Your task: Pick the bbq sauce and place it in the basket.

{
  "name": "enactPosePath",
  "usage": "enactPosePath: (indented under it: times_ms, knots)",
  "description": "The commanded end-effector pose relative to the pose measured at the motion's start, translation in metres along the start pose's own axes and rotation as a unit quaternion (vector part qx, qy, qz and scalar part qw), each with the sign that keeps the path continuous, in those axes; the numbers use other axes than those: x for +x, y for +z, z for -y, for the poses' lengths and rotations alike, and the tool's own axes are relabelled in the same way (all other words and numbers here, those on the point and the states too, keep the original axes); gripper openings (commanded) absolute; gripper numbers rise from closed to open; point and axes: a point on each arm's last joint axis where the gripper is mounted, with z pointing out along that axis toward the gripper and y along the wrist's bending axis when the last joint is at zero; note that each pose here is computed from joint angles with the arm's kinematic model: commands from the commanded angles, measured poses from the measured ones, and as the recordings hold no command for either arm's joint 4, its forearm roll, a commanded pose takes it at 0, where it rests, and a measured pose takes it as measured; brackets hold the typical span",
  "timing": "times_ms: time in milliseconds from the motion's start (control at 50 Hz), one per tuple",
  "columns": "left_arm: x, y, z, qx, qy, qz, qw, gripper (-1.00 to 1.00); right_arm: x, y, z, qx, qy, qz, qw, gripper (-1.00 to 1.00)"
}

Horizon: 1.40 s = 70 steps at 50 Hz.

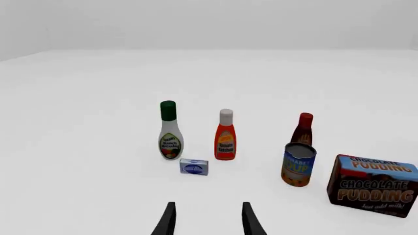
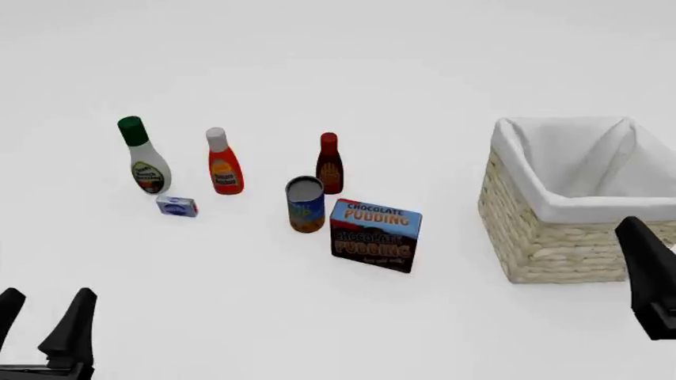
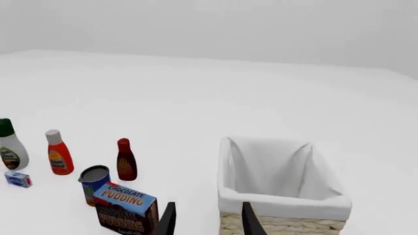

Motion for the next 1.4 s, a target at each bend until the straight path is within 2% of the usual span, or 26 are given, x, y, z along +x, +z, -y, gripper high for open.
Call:
enactPosePath:
  times_ms: [20, 160, 300, 380, 440, 520, 560, 740, 840, 880, 940, 1140, 1180, 1300, 1400]
  knots:
    - [0.0, 0.0, 0.0, 0.0, 0.0, 0.0, 1.0, 1.0, -0.035, 0.019, -0.001, -0.016, -0.011, -0.013, 0.9997, 1.0]
    - [0.0, 0.0, 0.0, 0.0, 0.0, 0.0, 1.0, 1.0, -0.054, 0.042, -0.004, -0.032, -0.027, -0.029, 0.9987, 1.0]
    - [0.0, 0.0, 0.0, 0.0, 0.0, 0.0, 1.0, 1.0, -0.073, 0.065, -0.004, -0.033, -0.026, -0.047, 0.998, 1.0]
    - [0.0, 0.0, 0.0, 0.0, 0.0, 0.0, 1.0, 1.0, -0.087, 0.083, -0.01, -0.053, -0.04, -0.054, 0.9964, 1.0]
    - [0.0, 0.0, 0.0, 0.0, 0.0, 0.0, 1.0, 1.0, -0.09, 0.094, -0.012, -0.059, -0.038, -0.061, 0.9957, 1.0]
    - [0.0, 0.0, 0.0, 0.0, 0.0, 0.0, 1.0, 1.0, -0.092, 0.109, -0.019, -0.075, -0.041, -0.071, 0.9938, 1.0]
    - [0.0, 0.0, 0.0, 0.0, 0.0, 0.0, 1.0, 1.0, -0.09, 0.122, -0.022, -0.078, -0.025, -0.087, 0.9929, 1.0]
    - [0.0, 0.0, 0.0, 0.0, 0.0, 0.0, 1.0, 1.0, -0.096, 0.15, -0.036, -0.104, -0.015, -0.102, 0.9892, 1.0]
    - [0.0, 0.0, 0.0, 0.0, 0.0, 0.0, 1.0, 1.0, -0.095, 0.171, -0.048, -0.123, -0.032, -0.108, 0.986, 1.0]
    - [0.0, 0.0, 0.0, 0.0, 0.0, 0.0, 1.0, 1.0, -0.093, 0.184, -0.055, -0.129, -0.024, -0.12, 0.9842, 1.0]
    - [0.0, 0.0, 0.0, 0.0, 0.0, 0.0, 1.0, 1.0, -0.093, 0.195, -0.062, -0.138, -0.035, -0.12, 0.9826, 1.0]
    - [0.0, 0.0, 0.0, 0.0, 0.0, 0.0, 1.0, 1.0, -0.081, 0.243, -0.086, -0.156, -0.036, -0.141, 0.9769, 1.0]
    - [0.0, 0.0, 0.0, 0.0, 0.0, 0.0, 1.0, 1.0, -0.081, 0.252, -0.095, -0.164, -0.028, -0.149, 0.9748, 1.0]
    - [0.0, 0.0, 0.0, 0.0, 0.0, 0.0, 1.0, 1.0, -0.086, 0.273, -0.111, -0.178, -0.038, -0.147, 0.9722, 1.0]
    - [0.0, 0.0, 0.0, 0.0, 0.0, 0.0, 1.0, 1.0, -0.082, 0.292, -0.126, -0.189, -0.039, -0.157, 0.9686, 1.0]
